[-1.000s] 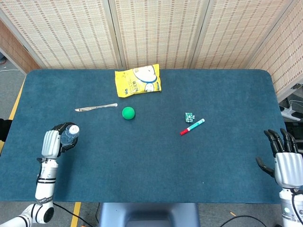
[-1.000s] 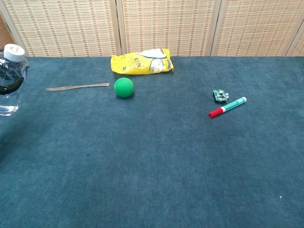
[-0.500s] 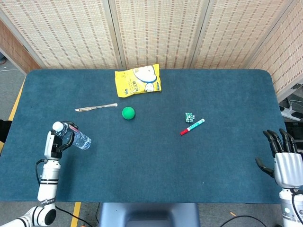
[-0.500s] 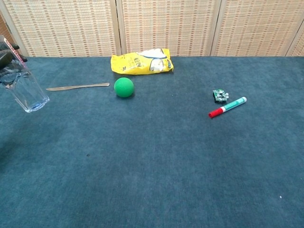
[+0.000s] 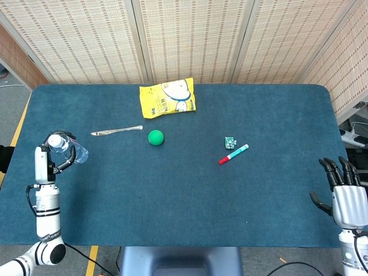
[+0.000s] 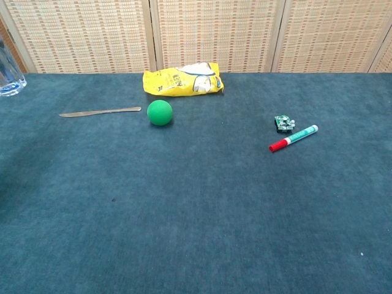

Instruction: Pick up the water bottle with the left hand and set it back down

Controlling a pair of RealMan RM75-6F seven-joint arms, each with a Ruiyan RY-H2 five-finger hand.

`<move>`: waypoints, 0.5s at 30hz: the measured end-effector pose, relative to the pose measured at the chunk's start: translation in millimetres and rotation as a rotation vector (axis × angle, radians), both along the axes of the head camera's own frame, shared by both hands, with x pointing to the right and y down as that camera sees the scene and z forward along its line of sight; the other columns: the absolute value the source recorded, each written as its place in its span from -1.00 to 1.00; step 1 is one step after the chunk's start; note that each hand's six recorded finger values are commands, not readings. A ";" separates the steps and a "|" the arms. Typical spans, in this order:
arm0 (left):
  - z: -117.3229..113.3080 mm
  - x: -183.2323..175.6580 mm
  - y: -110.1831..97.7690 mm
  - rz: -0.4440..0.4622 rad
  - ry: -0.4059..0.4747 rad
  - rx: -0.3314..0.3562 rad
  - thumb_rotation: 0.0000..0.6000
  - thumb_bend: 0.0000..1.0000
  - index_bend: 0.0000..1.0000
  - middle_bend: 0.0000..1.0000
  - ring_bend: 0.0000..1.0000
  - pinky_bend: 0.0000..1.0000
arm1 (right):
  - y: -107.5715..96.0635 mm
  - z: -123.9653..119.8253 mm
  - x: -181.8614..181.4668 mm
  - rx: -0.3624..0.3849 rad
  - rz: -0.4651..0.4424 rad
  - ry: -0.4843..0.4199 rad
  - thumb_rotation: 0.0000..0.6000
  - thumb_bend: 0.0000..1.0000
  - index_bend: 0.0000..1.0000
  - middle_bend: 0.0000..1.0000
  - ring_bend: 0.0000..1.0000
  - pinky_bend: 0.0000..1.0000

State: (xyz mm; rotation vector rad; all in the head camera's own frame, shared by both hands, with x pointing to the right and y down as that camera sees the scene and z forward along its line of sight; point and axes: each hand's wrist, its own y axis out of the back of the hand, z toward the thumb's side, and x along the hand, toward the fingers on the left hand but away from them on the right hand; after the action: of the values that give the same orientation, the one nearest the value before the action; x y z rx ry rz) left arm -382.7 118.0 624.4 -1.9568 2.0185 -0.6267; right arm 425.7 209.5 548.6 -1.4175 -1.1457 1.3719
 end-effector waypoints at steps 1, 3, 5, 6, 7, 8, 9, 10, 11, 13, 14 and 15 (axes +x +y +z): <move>3.5 1.0 2.5 0.009 -0.013 -0.017 1.00 0.35 0.41 0.35 0.28 0.39 | 0.0 0.4 0.2 -0.001 0.001 0.003 1.00 -0.73 -0.72 -0.73 -1.00 -0.83; 16.8 4.7 11.5 0.033 -0.034 -0.072 1.00 0.35 0.41 0.35 0.28 0.39 | 0.4 1.1 -0.3 -0.007 -0.001 0.005 1.00 -0.73 -0.72 -0.73 -1.00 -0.83; 30.3 8.0 20.4 0.048 -0.038 -0.120 1.00 0.35 0.41 0.36 0.28 0.39 | 0.3 0.8 -0.8 -0.006 -0.003 0.002 1.00 -0.73 -0.72 -0.73 -1.00 -0.83; 38.7 10.0 26.0 0.056 -0.039 -0.148 1.00 0.35 0.41 0.36 0.29 0.39 | 0.1 0.7 -0.7 -0.004 -0.002 0.003 1.00 -0.73 -0.72 -0.73 -1.00 -0.83; 44.8 11.5 30.0 0.062 -0.040 -0.167 1.00 0.35 0.41 0.36 0.29 0.40 | 0.1 0.8 -0.5 -0.003 -0.001 0.005 1.00 -0.73 -0.72 -0.73 -1.00 -0.83; 50.3 13.2 33.6 0.067 -0.037 -0.184 1.00 0.35 0.41 0.36 0.29 0.40 | 0.1 1.0 -0.2 -0.004 0.001 0.007 1.00 -0.73 -0.72 -0.73 -1.00 -0.83; 55.2 15.2 36.9 0.069 -0.030 -0.195 1.00 0.35 0.41 0.36 0.29 0.40 | 0.3 1.3 -0.1 -0.007 0.001 0.008 1.00 -0.73 -0.72 -0.73 -1.00 -0.83; 56.5 16.1 37.6 0.069 -0.025 -0.194 1.00 0.35 0.41 0.36 0.29 0.40 | 0.3 1.3 -0.1 -0.008 0.001 0.006 1.00 -0.73 -0.72 -0.73 -1.00 -0.83; 55.9 16.4 37.0 0.068 -0.022 -0.187 1.00 0.35 0.41 0.36 0.29 0.40 | 0.1 1.1 -0.2 -0.008 0.001 0.005 1.00 -0.73 -0.72 -0.73 -1.00 -0.83; 49.1 16.0 32.7 0.060 -0.020 -0.150 1.00 0.35 0.41 0.36 0.29 0.40 | -0.5 0.6 0.2 -0.004 0.003 0.005 1.00 -0.73 -0.72 -0.73 -1.00 -0.83; 44.5 15.6 30.1 0.054 -0.017 -0.127 1.00 0.35 0.41 0.36 0.29 0.40 | -0.4 0.6 0.4 -0.003 0.003 0.007 1.00 -0.73 -0.72 -0.73 -1.00 -0.83; 37.0 14.9 26.3 0.046 -0.012 -0.092 1.00 0.35 0.41 0.36 0.29 0.40 | -0.1 0.6 0.4 -0.004 0.003 0.008 1.00 -0.73 -0.72 -0.73 -1.00 -0.83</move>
State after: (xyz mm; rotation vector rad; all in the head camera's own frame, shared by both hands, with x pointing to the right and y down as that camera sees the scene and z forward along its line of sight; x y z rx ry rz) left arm -367.8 144.2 661.4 -2.0395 1.9651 -0.7306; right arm 426.1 209.4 549.3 -1.4123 -1.1412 1.3812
